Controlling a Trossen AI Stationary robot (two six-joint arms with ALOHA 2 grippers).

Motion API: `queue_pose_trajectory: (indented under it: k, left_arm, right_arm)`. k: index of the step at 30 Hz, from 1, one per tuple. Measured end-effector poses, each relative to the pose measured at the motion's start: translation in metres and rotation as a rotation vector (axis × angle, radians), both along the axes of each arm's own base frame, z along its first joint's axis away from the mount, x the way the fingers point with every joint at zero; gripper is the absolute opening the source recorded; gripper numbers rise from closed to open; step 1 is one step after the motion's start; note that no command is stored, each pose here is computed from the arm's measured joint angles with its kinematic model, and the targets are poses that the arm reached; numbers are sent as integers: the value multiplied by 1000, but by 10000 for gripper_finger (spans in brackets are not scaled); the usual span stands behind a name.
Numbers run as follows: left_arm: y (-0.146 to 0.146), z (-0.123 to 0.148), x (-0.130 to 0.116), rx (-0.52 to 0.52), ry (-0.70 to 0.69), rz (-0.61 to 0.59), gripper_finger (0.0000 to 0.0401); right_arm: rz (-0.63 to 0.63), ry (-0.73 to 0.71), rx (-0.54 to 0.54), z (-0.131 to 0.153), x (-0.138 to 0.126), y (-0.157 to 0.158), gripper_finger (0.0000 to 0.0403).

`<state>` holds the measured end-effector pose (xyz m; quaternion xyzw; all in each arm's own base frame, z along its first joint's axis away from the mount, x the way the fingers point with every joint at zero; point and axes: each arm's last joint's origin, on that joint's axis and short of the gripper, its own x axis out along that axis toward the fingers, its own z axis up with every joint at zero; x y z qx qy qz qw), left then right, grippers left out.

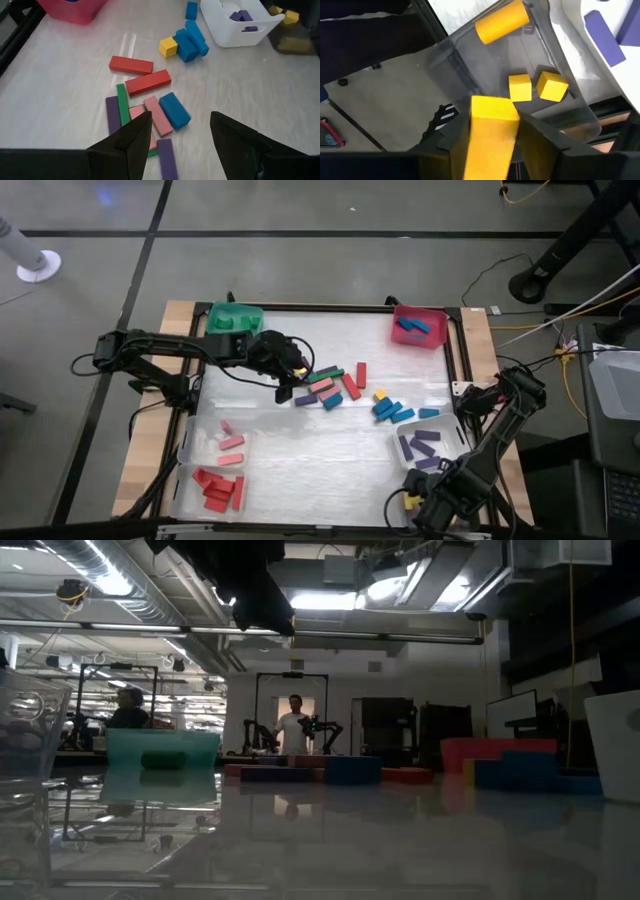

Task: Sort blocks
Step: Put the yellow block into the black bin, then put the blue block into the pink bin

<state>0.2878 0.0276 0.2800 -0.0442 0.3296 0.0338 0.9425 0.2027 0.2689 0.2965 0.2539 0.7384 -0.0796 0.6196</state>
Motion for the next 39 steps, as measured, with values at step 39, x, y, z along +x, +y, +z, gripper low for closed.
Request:
queue_pose_trajectory:
  k: [39]
  left_arm:
    - [-45,-149,87,18,128,215,190]
  right_arm:
    - [-37,-162,-155,-1,4,-6,257]
